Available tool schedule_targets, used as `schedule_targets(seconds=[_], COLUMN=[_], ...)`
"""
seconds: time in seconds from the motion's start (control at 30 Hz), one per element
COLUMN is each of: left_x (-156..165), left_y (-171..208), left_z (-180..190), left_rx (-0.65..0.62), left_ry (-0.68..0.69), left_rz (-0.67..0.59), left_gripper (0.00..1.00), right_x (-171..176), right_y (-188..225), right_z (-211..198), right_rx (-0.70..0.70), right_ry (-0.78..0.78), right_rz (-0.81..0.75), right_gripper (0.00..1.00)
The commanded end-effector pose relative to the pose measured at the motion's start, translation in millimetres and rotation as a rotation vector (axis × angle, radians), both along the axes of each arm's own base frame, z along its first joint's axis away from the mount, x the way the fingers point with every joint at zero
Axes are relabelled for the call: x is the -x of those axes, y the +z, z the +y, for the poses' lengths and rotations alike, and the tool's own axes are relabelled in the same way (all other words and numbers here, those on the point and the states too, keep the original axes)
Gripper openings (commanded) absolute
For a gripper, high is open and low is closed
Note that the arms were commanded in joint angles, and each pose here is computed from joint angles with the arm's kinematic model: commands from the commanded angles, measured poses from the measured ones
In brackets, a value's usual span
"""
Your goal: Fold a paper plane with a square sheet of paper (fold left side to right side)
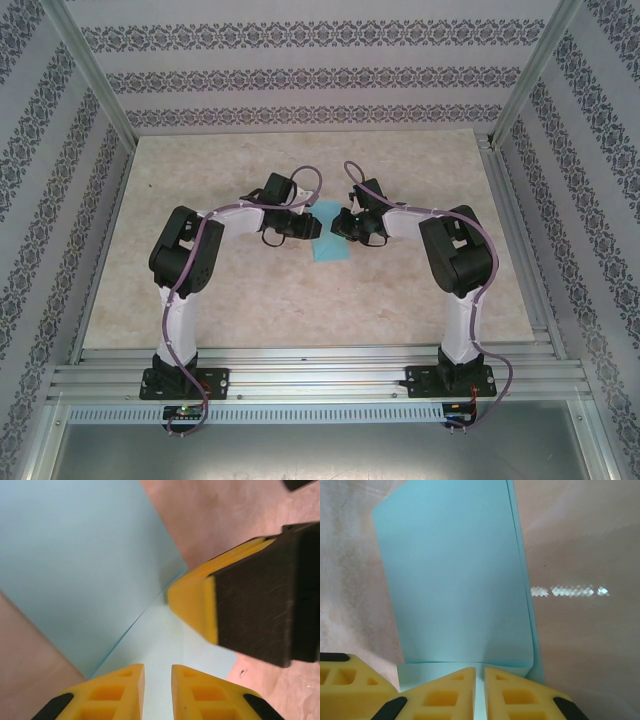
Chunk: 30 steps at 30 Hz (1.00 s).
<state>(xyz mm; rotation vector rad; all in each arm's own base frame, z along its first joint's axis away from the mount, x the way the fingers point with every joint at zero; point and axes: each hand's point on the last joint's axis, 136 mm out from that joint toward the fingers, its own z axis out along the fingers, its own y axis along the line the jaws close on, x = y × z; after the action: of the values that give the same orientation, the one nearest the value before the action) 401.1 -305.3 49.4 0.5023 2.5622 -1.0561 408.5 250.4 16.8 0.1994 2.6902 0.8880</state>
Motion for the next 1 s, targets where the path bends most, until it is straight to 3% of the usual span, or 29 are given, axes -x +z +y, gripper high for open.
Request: schedule_targets(seconds=[0.0,0.53,0.77,0.97], left_x=[-6.7,-3.0,1.2,5.7], left_y=[2.4,-29.1,-44.7,-54.2], left_z=[-3.0,4.6,12.2,16.6], left_rx=[0.002,-0.071,-0.117,-0.145], left_ry=[-0.032,-0.045,-0.039,-0.038], left_rz=[-0.019,0.022,0.037,0.046], left_gripper=[0.21,0.19,0.19,0.18], right_x=[3.9,-2.5,-10.1,18.9], right_y=[-8.0,2.2,58.1,75.9], right_z=[0.7,3.0,1.0,1.8], right_rx=[0.033,0.025,-0.018,-0.080], right_ry=[0.012,0.020,0.022,0.007], right_rz=[0.007,-0.013,-0.111,-0.143], right_gripper=[0.14,0.14,0.15,0.11])
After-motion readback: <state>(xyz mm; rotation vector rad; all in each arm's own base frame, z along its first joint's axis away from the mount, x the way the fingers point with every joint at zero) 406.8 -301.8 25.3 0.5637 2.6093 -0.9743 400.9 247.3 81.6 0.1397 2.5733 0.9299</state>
